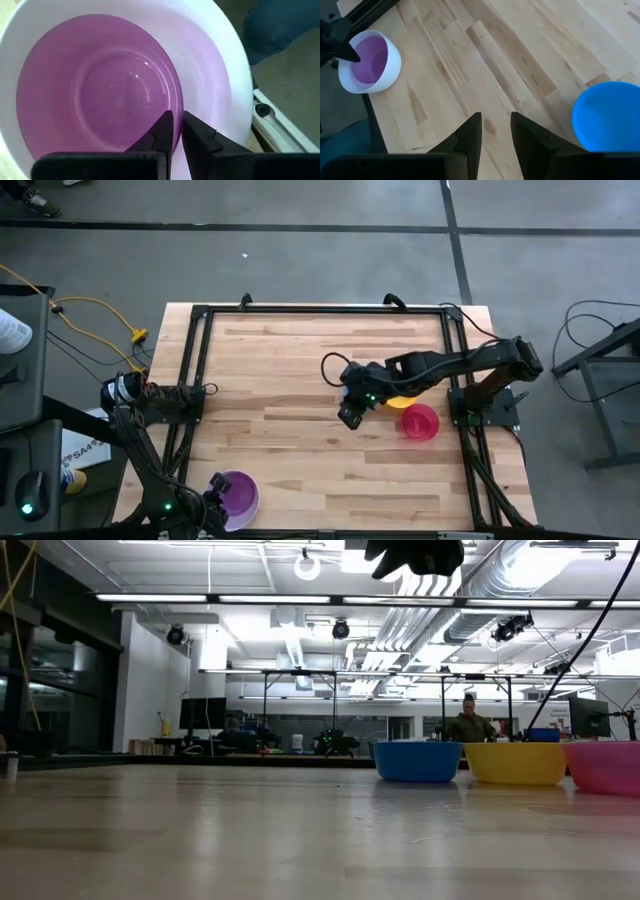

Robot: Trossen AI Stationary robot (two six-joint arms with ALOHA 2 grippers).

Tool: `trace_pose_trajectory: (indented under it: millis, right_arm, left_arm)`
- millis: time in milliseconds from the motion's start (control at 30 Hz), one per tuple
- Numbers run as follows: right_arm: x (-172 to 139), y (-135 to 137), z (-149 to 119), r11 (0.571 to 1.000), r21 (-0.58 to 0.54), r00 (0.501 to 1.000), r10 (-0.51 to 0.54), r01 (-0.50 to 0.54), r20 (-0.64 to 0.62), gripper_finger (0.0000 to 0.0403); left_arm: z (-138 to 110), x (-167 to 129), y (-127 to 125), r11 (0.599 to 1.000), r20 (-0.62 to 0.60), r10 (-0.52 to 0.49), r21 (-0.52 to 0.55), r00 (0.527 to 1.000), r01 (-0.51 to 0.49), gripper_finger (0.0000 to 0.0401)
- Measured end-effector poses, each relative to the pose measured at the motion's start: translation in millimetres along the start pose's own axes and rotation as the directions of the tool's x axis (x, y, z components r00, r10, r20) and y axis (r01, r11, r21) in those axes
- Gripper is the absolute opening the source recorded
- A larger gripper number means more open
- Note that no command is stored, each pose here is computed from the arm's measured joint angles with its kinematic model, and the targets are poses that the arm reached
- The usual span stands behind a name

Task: Nest bowls inside each other
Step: Stack the violet bowl on the white bowl

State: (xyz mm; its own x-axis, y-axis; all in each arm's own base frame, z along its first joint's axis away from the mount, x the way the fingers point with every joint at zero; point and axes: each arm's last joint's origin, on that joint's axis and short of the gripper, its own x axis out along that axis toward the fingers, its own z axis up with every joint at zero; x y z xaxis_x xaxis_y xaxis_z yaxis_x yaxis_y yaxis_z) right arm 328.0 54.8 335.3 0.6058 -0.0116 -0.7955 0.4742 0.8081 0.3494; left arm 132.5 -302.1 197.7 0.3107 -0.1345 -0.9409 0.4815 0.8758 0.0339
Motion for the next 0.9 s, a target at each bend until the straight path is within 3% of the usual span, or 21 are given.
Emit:
trace_pose_trajectory:
  millis: [900]
  right_arm:
    - [-5.3,23.4,-24.2,1.0,0.021,1.0,0.019,-0.019,-0.002,0.0097]
  left_arm:
    - [4.2,-0.3,-4.0,0.998,0.031,-0.056,-0.01,0.998,0.056,0.0036]
